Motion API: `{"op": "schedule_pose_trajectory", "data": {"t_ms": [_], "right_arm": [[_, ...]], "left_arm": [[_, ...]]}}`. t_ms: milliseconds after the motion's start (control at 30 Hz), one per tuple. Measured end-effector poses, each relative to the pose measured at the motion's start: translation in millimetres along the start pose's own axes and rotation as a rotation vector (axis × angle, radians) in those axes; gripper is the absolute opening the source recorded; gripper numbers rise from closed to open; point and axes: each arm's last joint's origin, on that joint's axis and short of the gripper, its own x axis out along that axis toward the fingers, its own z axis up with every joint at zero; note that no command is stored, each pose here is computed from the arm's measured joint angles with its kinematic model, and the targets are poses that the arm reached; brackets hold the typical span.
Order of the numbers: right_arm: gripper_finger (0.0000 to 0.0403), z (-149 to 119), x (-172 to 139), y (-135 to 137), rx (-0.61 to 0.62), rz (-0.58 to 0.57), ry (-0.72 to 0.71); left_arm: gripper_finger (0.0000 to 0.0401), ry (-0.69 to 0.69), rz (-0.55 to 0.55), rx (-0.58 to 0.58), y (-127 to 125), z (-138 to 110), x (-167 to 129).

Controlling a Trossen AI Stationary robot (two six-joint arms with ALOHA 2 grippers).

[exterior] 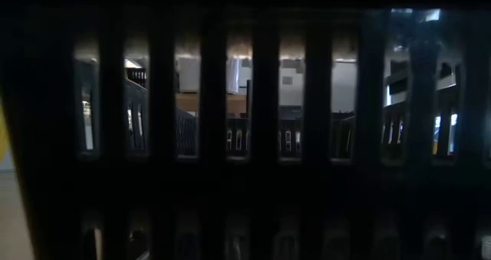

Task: Stack baskets on shelf by color
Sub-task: Stack the top gray bin on top of the other gray bin on the shelf, then stack the left black bin on top of the other black bin on the shelf

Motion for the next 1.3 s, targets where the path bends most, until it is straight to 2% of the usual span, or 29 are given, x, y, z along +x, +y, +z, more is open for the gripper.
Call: {"op": "schedule_pose_trajectory", "data": {"t_ms": [133,300,400,467,600,767,900,1100,1300], "right_arm": [[0.0064,5,-17,3,-0.022,0.009,-0.033],[0.0064,13,-43,10,-0.06,0.062,-0.097],[0.0064,16,-60,14,-0.069,0.07,-0.121],[0.0064,13,-68,19,-0.064,0.083,-0.088],[0.0064,-2,-84,30,-0.044,0.118,0.074],[0.0065,-22,-105,36,0.086,0.02,0.304],[0.0065,-32,-118,39,0.137,-0.037,0.414],[0.0065,-43,-136,43,0.186,-0.117,0.444],[0.0065,-75,-155,50,0.329,-0.23,0.494]], "left_arm": [[0.0044,0.112,-0.064,-0.048,-5,-11,-1],[0.0044,0.256,-0.259,-0.056,-16,-27,-6],[0.0044,0.297,-0.349,-0.071,-20,-33,-8],[0.0044,0.311,-0.376,-0.095,-21,-34,-9],[0.0044,0.315,-0.377,-0.137,-22,-34,-10],[0.0044,0.308,-0.369,-0.171,-21,-33,-13],[0.0044,0.308,-0.362,-0.191,-21,-33,-13],[0.0044,0.302,-0.355,-0.209,-21,-33,-14],[0.0044,0.264,-0.311,-0.223,-18,-32,-24]]}}
